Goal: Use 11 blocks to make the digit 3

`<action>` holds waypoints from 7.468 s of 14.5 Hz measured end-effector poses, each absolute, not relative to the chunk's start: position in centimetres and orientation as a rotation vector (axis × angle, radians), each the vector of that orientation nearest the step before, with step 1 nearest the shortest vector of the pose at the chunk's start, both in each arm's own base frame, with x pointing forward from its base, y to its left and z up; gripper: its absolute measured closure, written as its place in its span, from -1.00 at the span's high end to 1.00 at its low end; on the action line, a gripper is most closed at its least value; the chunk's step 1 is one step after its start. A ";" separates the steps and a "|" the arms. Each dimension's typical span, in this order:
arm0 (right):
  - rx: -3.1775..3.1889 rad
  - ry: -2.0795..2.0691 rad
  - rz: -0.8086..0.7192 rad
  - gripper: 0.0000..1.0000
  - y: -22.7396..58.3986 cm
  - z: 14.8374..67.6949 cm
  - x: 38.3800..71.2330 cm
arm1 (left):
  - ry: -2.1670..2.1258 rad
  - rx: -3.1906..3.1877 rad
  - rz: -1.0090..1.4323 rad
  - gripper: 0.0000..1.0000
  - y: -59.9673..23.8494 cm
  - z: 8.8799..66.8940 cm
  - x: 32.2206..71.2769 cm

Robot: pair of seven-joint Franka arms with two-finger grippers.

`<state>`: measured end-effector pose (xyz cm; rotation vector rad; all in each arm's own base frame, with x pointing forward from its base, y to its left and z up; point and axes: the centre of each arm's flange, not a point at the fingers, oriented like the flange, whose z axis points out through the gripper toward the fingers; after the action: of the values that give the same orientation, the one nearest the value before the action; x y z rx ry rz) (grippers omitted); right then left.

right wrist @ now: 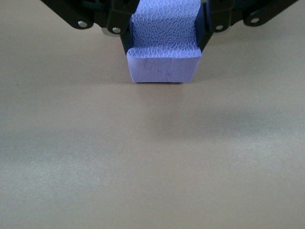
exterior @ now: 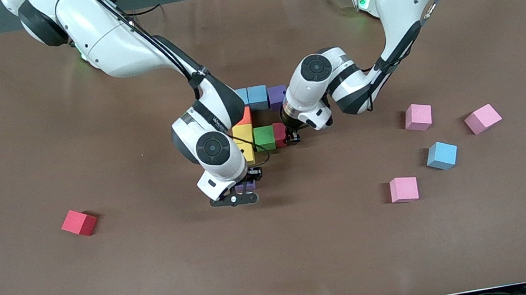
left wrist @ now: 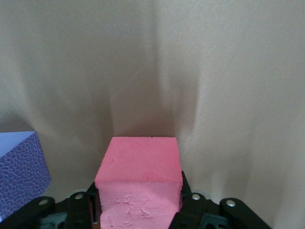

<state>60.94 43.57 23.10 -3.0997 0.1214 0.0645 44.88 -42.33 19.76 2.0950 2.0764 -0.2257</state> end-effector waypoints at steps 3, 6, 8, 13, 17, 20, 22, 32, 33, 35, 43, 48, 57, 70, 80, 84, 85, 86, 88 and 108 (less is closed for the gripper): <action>-3.100 0.128 0.065 0.07 43.6 23.1 60.9 | 2.077 2.094 -0.226 0.19 -42.3 19.8 44.9; -3.102 0.134 0.068 0.07 43.6 22.9 60.9 | 2.077 2.094 -0.226 0.23 -42.3 19.7 44.9; -3.103 0.135 0.070 0.07 43.6 22.7 60.9 | 2.077 2.094 -0.226 0.39 -42.3 19.7 44.9; -3.103 0.133 0.071 0.07 43.9 22.7 60.7 | 2.069 2.067 -0.216 1.00 -42.5 20.7 46.0; -3.104 0.128 0.071 0.07 44.1 22.7 60.5 | 2.073 2.041 -0.160 1.00 -42.2 23.0 47.8; -3.104 0.132 0.071 0.07 44.3 22.7 60.4 | 2.102 2.042 -0.067 1.00 -41.9 26.1 50.0; -3.104 0.131 0.071 0.07 44.4 22.7 60.3 | 2.089 2.086 -0.014 1.00 -42.1 28.1 50.8; -3.115 0.122 0.071 0.07 44.5 22.5 60.1 | 1.702 2.451 0.118 1.00 -40.6 31.6 53.9; -3.117 0.120 0.072 0.07 44.5 22.5 60.1 | 1.658 2.484 0.125 1.00 -40.3 31.6 54.1; -3.118 0.118 0.072 0.07 44.5 22.5 60.1 | 1.555 2.560 0.140 1.00 -39.6 31.4 54.6; -3.119 0.115 0.072 0.07 44.6 22.4 60.0 | 1.181 2.834 0.172 1.00 -30.0 30.5 60.0; -3.120 0.115 0.073 0.07 44.6 22.4 60.0 | 0.929 2.982 0.193 1.00 -21.8 31.8 64.3; -3.120 0.115 0.074 0.07 44.6 22.4 60.0 | 0.442 3.082 0.065 0.81 -11.4 28.5 71.6; -3.137 0.097 0.060 1.00 44.5 22.4 60.0 | -0.180 3.111 -0.062 0.59 -14.4 24.3 73.0; -3.171 0.084 0.091 1.00 44.2 22.3 59.8 | -0.211 3.101 -0.094 0.56 -14.3 23.2 73.0; -3.171 0.083 0.092 1.00 44.3 22.3 59.8 | -0.193 3.081 -0.098 0.57 -14.6 23.3 73.0; -3.170 0.083 0.092 1.00 44.3 22.3 59.8 | -0.193 3.081 -0.096 0.57 -14.6 23.4 73.0; -3.169 0.082 0.090 1.00 44.4 22.4 59.8 | -0.193 3.081 -0.094 0.57 -14.6 23.4 73.1; -3.161 0.081 0.081 1.00 44.6 22.9 59.9 | -0.191 3.081 -0.089 0.57 -14.5 23.4 73.1; -3.129 -0.232 0.159 1.00 22.0 42.1 66.7 | 0.217 3.072 -0.158 -0.02 -18.2 26.6 71.8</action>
<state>66.68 22.02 42.08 -3.1286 -0.2324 0.1594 71.84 -18.24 26.64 3.0719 0.2171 -0.1585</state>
